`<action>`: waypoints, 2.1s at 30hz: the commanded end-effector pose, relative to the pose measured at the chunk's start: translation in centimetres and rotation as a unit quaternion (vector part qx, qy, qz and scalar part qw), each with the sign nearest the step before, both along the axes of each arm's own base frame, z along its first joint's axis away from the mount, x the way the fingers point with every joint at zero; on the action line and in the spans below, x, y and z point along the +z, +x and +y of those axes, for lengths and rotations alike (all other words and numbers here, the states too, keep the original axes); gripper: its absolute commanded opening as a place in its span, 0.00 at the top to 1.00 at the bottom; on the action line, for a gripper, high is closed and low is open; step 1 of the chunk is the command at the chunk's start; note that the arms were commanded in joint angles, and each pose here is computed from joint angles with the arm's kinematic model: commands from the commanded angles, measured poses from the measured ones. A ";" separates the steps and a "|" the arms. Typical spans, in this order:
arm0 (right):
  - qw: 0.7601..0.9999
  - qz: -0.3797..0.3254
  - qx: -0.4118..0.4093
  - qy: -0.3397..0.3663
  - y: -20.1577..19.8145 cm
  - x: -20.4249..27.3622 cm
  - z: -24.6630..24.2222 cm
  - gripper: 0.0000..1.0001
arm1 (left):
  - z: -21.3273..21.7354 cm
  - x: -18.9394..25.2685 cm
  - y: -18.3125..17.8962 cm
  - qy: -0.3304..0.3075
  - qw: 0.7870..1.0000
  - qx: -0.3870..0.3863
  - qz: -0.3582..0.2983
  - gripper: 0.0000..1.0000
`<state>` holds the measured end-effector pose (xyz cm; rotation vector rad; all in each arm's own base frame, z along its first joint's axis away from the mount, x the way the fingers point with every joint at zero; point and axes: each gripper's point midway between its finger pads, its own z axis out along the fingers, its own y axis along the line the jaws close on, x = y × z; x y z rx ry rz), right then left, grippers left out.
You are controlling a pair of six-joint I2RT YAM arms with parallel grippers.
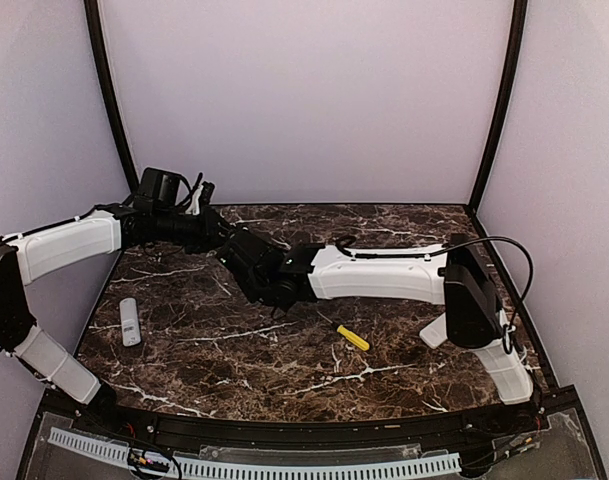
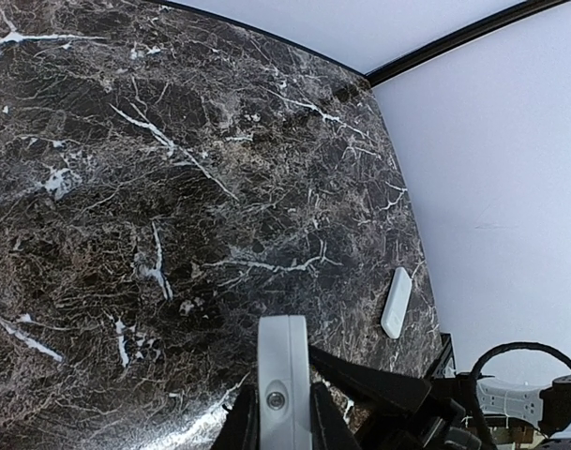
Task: Unload the batteries from the remote control
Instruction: Pass from the left arm to the right, then pass from the right arm to the left
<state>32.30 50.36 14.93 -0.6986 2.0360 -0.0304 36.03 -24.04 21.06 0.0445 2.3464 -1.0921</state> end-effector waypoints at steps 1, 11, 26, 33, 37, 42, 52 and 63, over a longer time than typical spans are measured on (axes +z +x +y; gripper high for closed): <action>0.999 -0.037 -0.010 0.013 0.5 1.6 1.0 0.52 | 0.1 0.2 0.0 0.001 1.000 -0.003 0.001 1.00; 0.999 -0.033 -0.016 0.027 0.4 1.9 0.9 0.91 | 0.0 0.1 -0.1 -0.002 1.000 -0.007 0.004 0.90; 0.977 0.079 0.039 0.195 1.6 6.5 -4.1 1.00 | 5.9 7.7 0.3 0.008 0.982 0.084 -0.171 0.19; 0.927 0.171 0.186 0.277 -1.0 8.2 -5.3 1.00 | 3.4 11.8 -2.3 -0.012 0.963 -0.034 -0.267 0.15; 0.886 0.205 0.275 0.313 -3.6 10.5 -6.0 1.00 | 1.5 13.8 -5.2 -0.041 0.941 -0.126 -0.311 0.12; 0.849 0.236 0.353 0.315 -6.9 13.3 -6.7 1.00 | 0.5 12.8 -7.4 -0.030 0.932 -0.177 -0.315 0.11; 0.797 0.289 0.415 0.331 -10.1 14.8 -6.0 1.00 | -2.0 12.0 -9.4 -0.065 0.925 -0.246 -0.282 0.02; 0.749 0.334 0.472 0.323 -12.8 15.6 -5.8 1.00 | -5.3 10.7 -12.6 -0.100 0.907 -0.335 -0.236 0.24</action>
